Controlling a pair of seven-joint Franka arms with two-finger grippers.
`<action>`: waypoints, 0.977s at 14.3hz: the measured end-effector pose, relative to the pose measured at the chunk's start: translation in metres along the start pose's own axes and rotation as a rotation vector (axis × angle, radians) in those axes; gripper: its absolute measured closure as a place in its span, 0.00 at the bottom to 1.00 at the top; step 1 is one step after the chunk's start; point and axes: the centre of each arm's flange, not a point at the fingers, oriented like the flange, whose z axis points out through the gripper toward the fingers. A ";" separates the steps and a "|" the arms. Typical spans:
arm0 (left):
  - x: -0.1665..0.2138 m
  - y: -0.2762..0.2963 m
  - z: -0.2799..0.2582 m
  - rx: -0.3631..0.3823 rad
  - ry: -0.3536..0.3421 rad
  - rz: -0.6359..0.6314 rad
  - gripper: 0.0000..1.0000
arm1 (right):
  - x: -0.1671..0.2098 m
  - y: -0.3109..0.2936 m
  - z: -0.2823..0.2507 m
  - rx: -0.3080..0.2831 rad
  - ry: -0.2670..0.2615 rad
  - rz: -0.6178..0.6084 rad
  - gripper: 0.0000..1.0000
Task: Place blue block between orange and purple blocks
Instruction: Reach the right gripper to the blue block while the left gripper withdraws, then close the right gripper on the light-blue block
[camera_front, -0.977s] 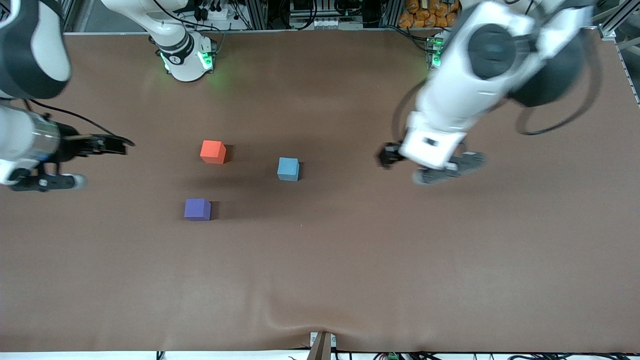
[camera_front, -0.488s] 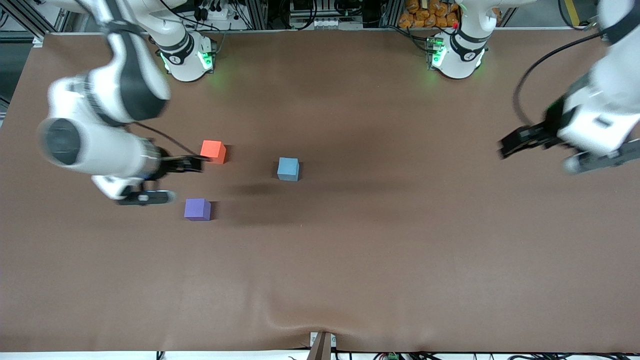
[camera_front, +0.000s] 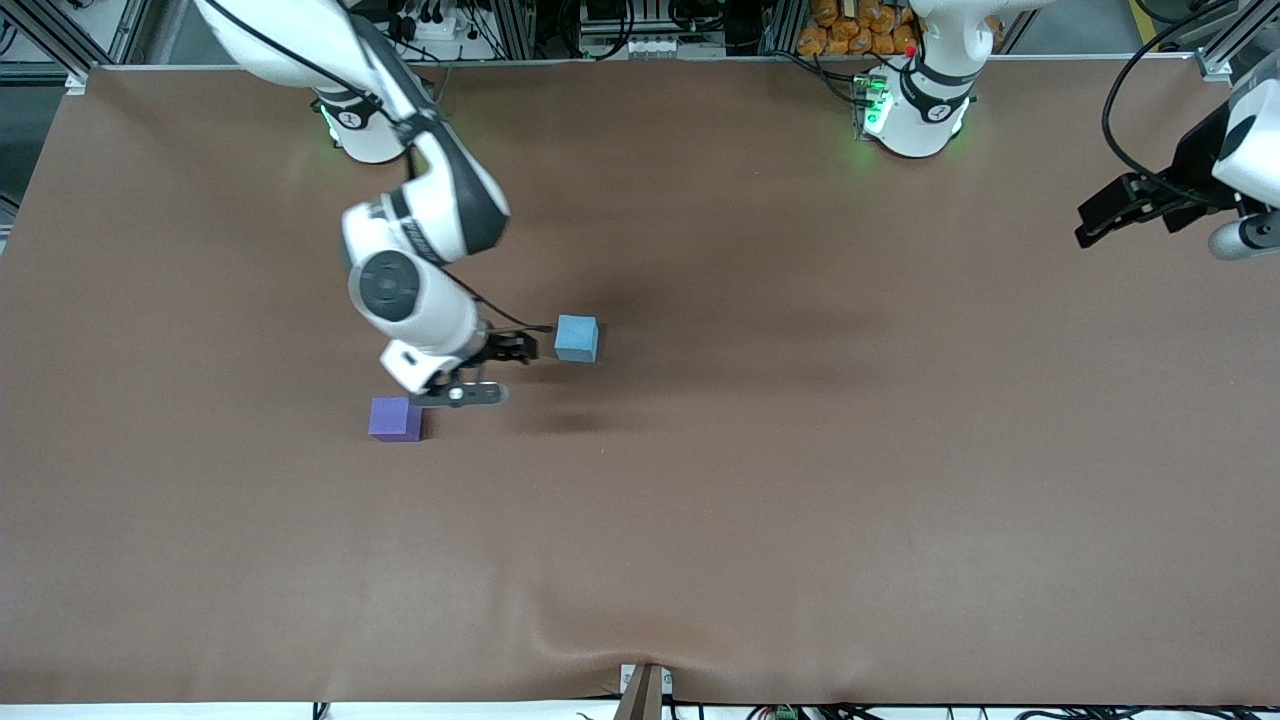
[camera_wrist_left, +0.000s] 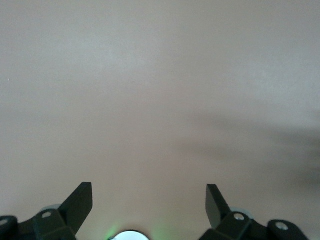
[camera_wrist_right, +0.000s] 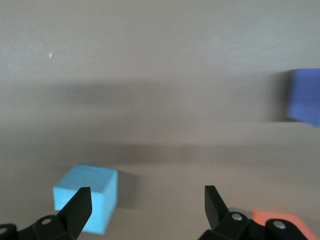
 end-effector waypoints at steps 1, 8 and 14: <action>-0.001 -0.003 -0.002 0.000 0.003 0.020 0.00 | -0.006 -0.015 0.012 -0.003 0.003 -0.004 0.00; -0.010 0.000 -0.012 0.004 -0.013 0.082 0.00 | -0.032 -0.058 0.036 -0.013 0.003 -0.009 0.00; -0.018 0.011 -0.025 0.005 0.015 0.103 0.00 | -0.048 -0.071 0.059 -0.024 -0.001 -0.013 0.00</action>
